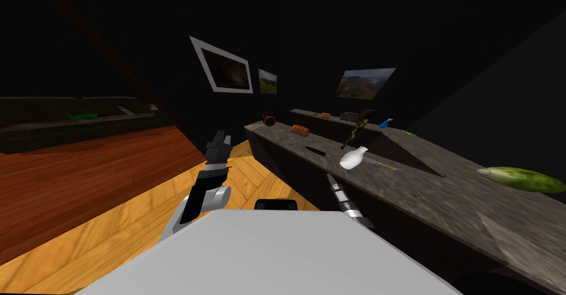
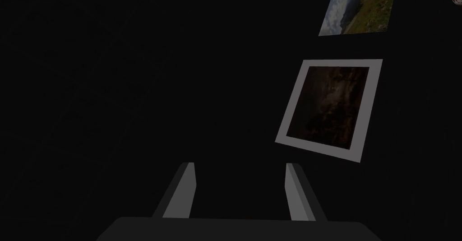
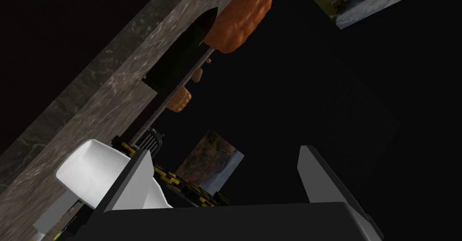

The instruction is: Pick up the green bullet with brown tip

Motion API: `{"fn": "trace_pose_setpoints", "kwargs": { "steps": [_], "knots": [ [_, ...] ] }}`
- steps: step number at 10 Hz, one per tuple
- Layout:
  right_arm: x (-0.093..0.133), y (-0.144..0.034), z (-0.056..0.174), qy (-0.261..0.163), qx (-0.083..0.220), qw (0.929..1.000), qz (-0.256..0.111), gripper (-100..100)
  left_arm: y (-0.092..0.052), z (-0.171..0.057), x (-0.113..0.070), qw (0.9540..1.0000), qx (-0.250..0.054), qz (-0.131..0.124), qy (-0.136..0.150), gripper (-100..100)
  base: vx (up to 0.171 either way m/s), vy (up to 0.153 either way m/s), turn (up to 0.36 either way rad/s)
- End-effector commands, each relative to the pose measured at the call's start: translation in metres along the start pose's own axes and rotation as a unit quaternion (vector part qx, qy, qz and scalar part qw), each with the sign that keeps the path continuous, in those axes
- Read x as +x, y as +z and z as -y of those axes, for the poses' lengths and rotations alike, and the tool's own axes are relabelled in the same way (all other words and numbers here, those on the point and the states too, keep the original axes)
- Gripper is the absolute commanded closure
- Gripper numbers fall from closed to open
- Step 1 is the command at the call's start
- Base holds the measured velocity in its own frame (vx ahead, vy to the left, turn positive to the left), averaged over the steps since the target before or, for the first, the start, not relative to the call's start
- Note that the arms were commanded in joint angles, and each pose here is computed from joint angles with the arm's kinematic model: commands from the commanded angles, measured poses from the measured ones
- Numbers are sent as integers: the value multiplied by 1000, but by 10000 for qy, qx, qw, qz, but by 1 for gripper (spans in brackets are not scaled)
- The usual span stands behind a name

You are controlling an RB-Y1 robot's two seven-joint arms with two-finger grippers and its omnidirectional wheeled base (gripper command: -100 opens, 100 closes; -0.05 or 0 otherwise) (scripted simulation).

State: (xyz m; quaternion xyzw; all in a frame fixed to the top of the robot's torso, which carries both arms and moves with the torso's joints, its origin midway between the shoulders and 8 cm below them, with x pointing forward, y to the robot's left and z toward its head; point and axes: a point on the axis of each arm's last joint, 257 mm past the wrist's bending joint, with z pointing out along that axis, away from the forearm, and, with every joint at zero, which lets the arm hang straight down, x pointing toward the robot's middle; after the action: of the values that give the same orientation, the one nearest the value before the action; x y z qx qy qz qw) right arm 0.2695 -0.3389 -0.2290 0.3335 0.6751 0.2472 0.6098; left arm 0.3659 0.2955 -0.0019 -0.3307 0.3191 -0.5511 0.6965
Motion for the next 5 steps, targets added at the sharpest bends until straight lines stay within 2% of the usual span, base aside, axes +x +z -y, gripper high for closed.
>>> {"fn": "trace_pose_setpoints", "kwargs": {
  "steps": [1,3,4,5],
  "knots": [
    [12,-17,29,-332,412,9983,-253,-100,0,0,0,10000,0,0,0,0,-8,80,175],
    [15,-26,36,-333,537,9975,-306,-100,0,0,0,10000,0,0,0,0,0,48,34],
    [22,-43,60,-619,888,9927,-538,-100,0,0,0,10000,0,0,1,0,3,56,182],
    [24,-48,64,-620,961,9918,-571,-100,0,0,0,10000,0,0,0,0,2,56,101]
  ]
}}
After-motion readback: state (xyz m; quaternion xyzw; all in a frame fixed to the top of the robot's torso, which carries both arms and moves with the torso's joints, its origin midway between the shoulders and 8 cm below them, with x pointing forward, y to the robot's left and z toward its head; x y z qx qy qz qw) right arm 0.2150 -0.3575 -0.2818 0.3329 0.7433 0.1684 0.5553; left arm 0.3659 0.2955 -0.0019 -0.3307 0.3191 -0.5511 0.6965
